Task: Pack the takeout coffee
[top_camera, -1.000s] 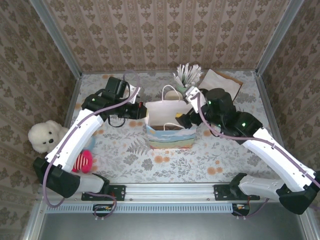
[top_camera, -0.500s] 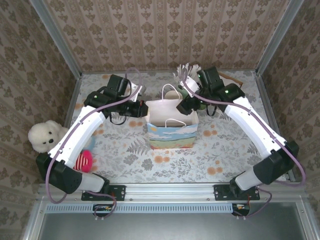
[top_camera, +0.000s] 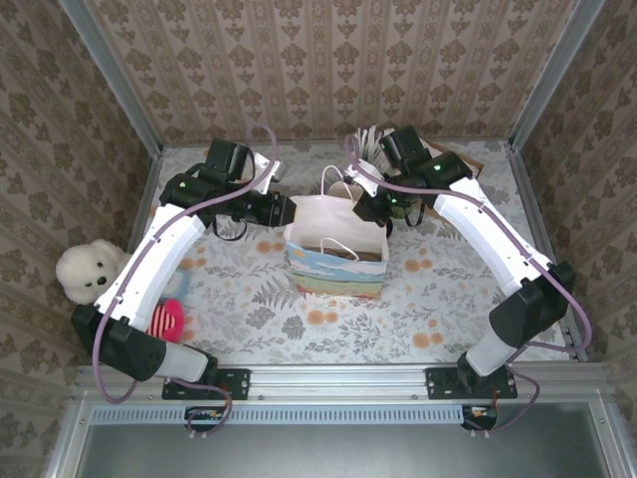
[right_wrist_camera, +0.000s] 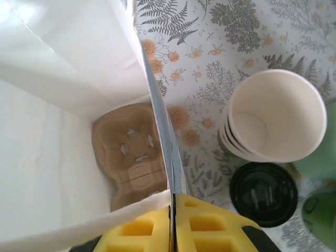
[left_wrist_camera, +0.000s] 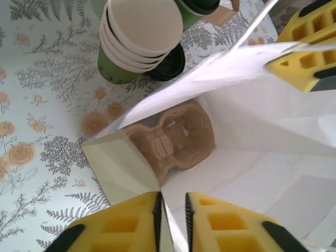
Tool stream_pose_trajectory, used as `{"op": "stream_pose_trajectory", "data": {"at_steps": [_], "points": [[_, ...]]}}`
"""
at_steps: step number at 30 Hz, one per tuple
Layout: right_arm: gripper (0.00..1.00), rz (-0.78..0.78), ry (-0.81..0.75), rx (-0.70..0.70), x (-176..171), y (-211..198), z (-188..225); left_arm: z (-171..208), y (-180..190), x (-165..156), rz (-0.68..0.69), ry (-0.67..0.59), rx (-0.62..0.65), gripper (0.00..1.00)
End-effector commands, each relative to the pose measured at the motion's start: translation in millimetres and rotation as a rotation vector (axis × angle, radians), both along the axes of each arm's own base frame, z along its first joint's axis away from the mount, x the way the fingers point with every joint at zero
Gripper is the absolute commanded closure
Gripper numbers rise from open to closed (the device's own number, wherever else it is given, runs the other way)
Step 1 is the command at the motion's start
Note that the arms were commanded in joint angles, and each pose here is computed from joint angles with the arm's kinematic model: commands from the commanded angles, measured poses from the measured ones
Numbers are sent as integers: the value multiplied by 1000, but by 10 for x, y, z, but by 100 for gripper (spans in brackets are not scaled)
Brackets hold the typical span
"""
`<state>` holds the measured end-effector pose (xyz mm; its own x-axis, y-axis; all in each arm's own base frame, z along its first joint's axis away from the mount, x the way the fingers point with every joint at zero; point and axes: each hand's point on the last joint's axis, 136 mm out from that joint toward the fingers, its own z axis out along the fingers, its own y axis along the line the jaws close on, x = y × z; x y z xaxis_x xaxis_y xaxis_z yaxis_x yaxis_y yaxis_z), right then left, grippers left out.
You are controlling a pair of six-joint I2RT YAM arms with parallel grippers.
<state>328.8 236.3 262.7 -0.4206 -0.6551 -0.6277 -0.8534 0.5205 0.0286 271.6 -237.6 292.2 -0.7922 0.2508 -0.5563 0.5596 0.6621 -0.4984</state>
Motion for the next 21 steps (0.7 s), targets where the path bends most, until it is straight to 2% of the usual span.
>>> {"op": "stream_pose_trajectory", "data": {"at_steps": [1,4,5,11,14,17,21], "points": [[90,-122,56,5,-175,-22,41,303,31,-6,-24,-77,-79,64],[88,-286,35,-4,-126,-25,40,457,100,7,15,-145,-120,36],[88,-353,37,11,-103,-29,53,506,165,31,52,-180,-121,29],[89,-542,40,125,-89,97,119,503,704,190,346,-323,-15,3],[88,-640,14,152,-12,70,135,415,938,233,469,-343,48,0],[88,-675,22,194,29,113,122,328,1076,258,549,-336,76,0],[87,-708,34,221,79,155,122,246,1125,298,593,-321,86,0]]}}
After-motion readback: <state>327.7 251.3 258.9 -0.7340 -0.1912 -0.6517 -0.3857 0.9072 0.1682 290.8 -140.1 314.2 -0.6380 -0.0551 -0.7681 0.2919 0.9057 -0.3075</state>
